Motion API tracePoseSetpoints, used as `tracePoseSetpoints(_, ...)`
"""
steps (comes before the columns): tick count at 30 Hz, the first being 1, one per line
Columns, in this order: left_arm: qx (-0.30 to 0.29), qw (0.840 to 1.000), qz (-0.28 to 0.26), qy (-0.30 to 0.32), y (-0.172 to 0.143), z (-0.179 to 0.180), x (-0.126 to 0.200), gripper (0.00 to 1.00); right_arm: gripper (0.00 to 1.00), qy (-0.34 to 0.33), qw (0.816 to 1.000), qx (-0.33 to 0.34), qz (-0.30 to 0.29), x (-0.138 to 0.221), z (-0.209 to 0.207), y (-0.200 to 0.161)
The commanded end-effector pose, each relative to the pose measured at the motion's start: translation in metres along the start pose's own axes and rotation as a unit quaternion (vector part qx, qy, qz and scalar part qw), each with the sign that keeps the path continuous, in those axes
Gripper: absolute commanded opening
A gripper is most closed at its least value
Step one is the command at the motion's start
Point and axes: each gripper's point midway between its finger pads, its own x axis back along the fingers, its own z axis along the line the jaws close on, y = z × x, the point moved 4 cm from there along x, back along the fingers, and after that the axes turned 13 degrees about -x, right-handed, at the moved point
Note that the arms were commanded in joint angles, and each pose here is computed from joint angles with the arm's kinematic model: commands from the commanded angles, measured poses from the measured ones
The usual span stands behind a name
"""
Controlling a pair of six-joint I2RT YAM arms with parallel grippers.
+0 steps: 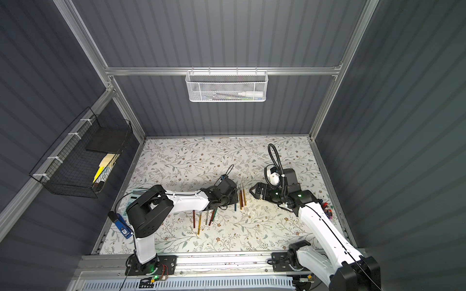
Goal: Remove protective caps from carving knives
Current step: Place the carving knife at the center of the board.
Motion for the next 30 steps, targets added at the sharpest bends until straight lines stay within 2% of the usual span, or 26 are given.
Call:
tracePoseSetpoints(1,-0.001,1.0,0.004,0.017,0.0,0.005,-0.005,0.12,0.99,-0.003,1.0,0.009,-0.004,0.004,0.001,-0.001)
tracePoseSetpoints(9,-0.001,1.0,0.01,0.022,-0.002,0.007,-0.007,0.15,0.99,-0.005,1.0,0.01,-0.008,0.005,0.0,-0.001)
tracePoseSetpoints(21,0.0,1.0,0.008,0.024,-0.001,0.009,-0.005,0.15,0.99,-0.007,1.0,0.01,-0.008,0.005,0.0,0.0)
tracePoseSetpoints(25,-0.006,1.0,0.002,0.017,0.005,0.005,0.001,0.17,0.99,-0.003,1.0,0.013,-0.007,0.004,0.001,-0.001)
tracePoseSetpoints(30,-0.028,0.999,-0.005,0.037,0.013,0.007,0.019,0.18,0.99,-0.002,1.0,0.013,0.002,0.002,0.0,-0.003)
